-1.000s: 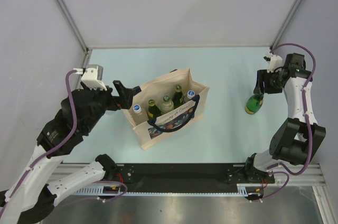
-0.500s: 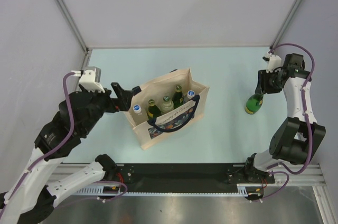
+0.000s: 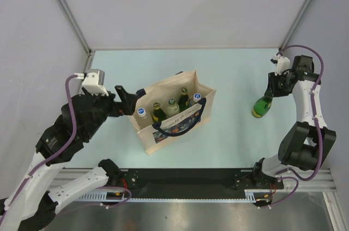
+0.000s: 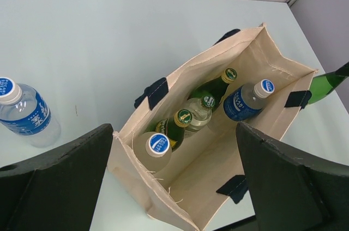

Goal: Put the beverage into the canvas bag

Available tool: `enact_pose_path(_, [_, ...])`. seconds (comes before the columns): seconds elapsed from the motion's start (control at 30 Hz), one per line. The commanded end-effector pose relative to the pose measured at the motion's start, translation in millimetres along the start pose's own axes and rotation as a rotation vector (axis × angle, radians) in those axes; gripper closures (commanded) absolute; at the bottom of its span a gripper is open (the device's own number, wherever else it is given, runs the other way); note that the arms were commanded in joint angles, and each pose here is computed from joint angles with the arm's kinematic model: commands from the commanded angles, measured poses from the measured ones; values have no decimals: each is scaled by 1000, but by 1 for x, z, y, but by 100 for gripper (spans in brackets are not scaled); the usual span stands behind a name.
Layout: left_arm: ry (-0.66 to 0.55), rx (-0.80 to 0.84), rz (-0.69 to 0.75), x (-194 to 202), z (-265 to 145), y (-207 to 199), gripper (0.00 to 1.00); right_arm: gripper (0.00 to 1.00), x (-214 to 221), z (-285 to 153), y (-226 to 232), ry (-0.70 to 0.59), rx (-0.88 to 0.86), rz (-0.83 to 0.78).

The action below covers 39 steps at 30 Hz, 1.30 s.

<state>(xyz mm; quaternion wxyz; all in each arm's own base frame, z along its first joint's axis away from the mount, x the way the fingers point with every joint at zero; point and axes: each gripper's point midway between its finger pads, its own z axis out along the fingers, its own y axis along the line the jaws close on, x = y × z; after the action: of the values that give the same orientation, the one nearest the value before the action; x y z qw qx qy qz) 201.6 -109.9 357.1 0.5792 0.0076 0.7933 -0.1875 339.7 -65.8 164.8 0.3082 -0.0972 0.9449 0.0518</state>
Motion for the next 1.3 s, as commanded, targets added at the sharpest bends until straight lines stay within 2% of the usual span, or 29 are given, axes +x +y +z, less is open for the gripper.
enact_pose_path(0.0, [17,20,-20,3,0,-4,0,86,-13,-14,12,-56,-14,-49])
enact_pose_path(0.03, [26,33,-26,4,1,-7,0,96,-20,-21,15,-78,-12,-68])
enact_pose_path(0.07, [43,35,-36,7,3,-10,0,100,-25,-25,17,-96,-13,-81])
enact_pose_path(0.27, [116,55,-81,23,7,-17,0,100,-76,-84,48,-255,-52,-214])
enact_pose_path(0.47, [173,126,-38,34,9,-30,0,100,-127,-146,95,-404,-113,-352])
enact_pose_path(0.57, [204,260,27,37,7,-51,0,100,-144,-166,115,-453,-148,-381])
enact_pose_path(0.63, [211,415,69,39,1,-75,0,100,-163,-191,135,-524,-191,-423])
enact_pose_path(0.67, [172,479,119,32,0,-83,0,100,-166,-199,146,-542,-244,-423])
enact_pose_path(0.7, [181,552,140,38,-5,-93,0,100,-181,-220,159,-603,-263,-456])
enact_pose_path(0.8, [142,646,226,40,-7,-102,0,100,-197,-250,192,-680,-336,-518])
enact_pose_path(0.93, [134,726,342,53,-7,-106,0,100,-202,-268,226,-738,-422,-589])
enact_pose_path(1.07, [152,755,381,67,-3,-107,1,100,-204,-277,260,-781,-513,-640])
enact_pose_path(1.17, [205,772,381,84,2,-108,7,100,-203,-277,287,-789,-592,-672])
enact_pose_path(1.27, [271,788,366,104,5,-110,18,100,-202,-271,312,-773,-667,-695])
